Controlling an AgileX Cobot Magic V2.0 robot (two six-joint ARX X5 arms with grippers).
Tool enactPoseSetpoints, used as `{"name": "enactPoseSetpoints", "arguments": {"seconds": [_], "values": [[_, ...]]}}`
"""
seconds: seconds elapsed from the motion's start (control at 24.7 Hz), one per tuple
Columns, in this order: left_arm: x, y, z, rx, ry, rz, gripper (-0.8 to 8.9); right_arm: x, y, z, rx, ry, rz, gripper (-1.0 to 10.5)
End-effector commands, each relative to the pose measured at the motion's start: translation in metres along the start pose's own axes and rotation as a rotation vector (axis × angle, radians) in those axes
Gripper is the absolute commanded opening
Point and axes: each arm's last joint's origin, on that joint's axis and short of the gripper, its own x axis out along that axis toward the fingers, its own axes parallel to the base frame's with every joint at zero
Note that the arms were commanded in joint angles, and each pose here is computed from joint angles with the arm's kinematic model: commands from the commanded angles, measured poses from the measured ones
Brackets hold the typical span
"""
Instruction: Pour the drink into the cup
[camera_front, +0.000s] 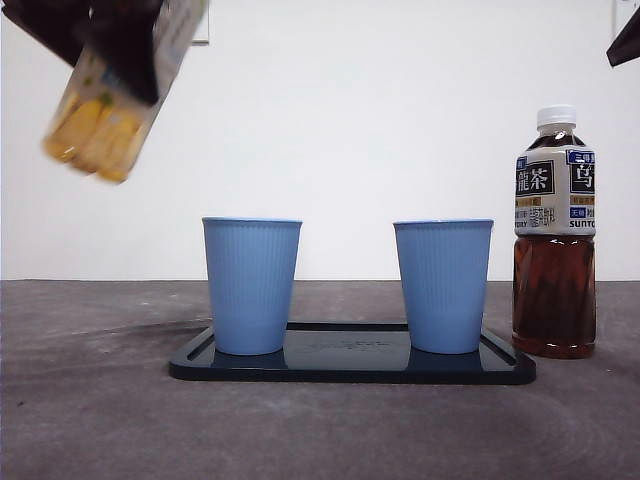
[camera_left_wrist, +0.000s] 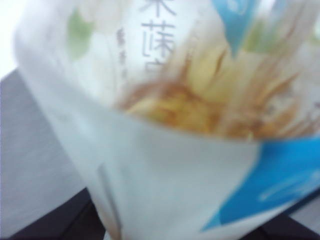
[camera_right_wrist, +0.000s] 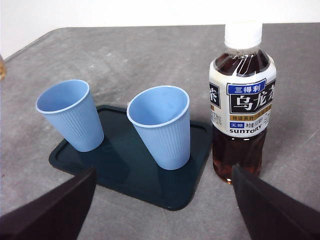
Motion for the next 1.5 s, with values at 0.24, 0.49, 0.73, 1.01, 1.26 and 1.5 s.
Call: {"name": "enactPoseSetpoints", "arguments": {"seconds": [0.24,0.49,0.73,1.01,1.26,1.5], "values": [[-0.002,0.012,-0.007,-0.378,-0.289,-0.03,2.09,-0.002,0.002,0.004,-0.008,-0.017,0.007,4.3],[0.029,0.0,-0.048,-0.441,-0.315,-0.025,2.09,-0.002,0.002,0.004,-0.008,-0.017,0.007,4.3],[0.051,-0.004,-0.077,-0.465,-0.329,0.0,2.09,-0.002,0.002,0.004,0.007,-0.015,0.007,4.3],[0.075,-0.004,-0.091,-0.454,-0.3,0.024,2.09,-0.002,0.002,0.004,0.016,-0.013,0.007,4.3],[0.097,-0.007,-0.096,-0.414,-0.27,0.03,2.09,-0.002,0.001,0.003,0.02,-0.009,0.007,4.3],[0.113,-0.009,-0.102,-0.405,-0.256,0.037,2.09,-0.002,0.001,0.003,0.028,-0.002,0.005,4.3]]}}
